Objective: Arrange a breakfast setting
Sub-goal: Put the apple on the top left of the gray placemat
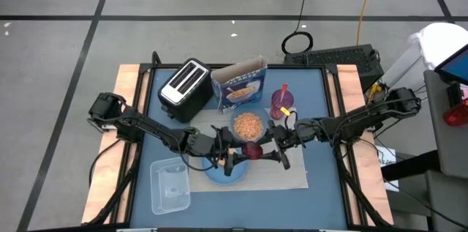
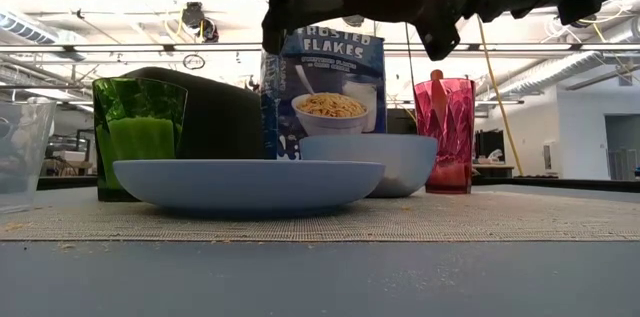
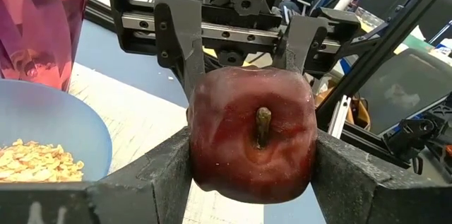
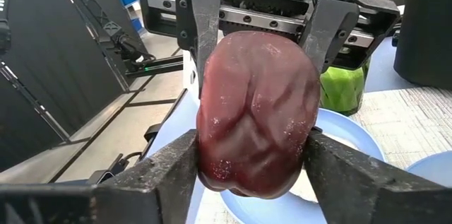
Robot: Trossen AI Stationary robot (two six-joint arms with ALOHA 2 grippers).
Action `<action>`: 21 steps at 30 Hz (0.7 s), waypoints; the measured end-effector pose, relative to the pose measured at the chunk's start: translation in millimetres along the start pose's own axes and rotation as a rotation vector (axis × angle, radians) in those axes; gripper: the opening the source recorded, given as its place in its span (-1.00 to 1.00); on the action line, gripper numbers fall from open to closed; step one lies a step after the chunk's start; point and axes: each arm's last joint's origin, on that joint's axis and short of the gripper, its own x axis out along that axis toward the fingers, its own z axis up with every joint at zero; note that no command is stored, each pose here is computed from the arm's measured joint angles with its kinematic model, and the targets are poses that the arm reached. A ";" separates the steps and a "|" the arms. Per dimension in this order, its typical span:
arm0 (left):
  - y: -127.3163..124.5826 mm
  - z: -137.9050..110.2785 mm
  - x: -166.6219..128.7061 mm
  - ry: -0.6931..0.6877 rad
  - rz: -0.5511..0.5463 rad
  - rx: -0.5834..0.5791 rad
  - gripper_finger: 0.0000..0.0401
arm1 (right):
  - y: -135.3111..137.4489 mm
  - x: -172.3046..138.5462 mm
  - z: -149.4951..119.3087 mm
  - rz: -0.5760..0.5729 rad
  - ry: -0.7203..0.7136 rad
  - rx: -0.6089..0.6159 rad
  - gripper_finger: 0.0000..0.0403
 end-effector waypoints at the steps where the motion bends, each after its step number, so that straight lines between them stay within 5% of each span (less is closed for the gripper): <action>1: 0.0 0.0 0.0 0.000 0.000 0.000 0.21 | 0.0 0.0 0.0 0.000 0.000 0.000 0.20; 11: 0.6 8.0 -6.8 0.017 0.018 0.018 0.21 | 0.2 0.0 -0.4 0.002 0.005 -0.023 0.71; 21: 2.7 40.5 -47.0 0.112 0.093 0.038 0.21 | 0.6 -3.1 -0.6 -0.001 0.029 -0.076 0.75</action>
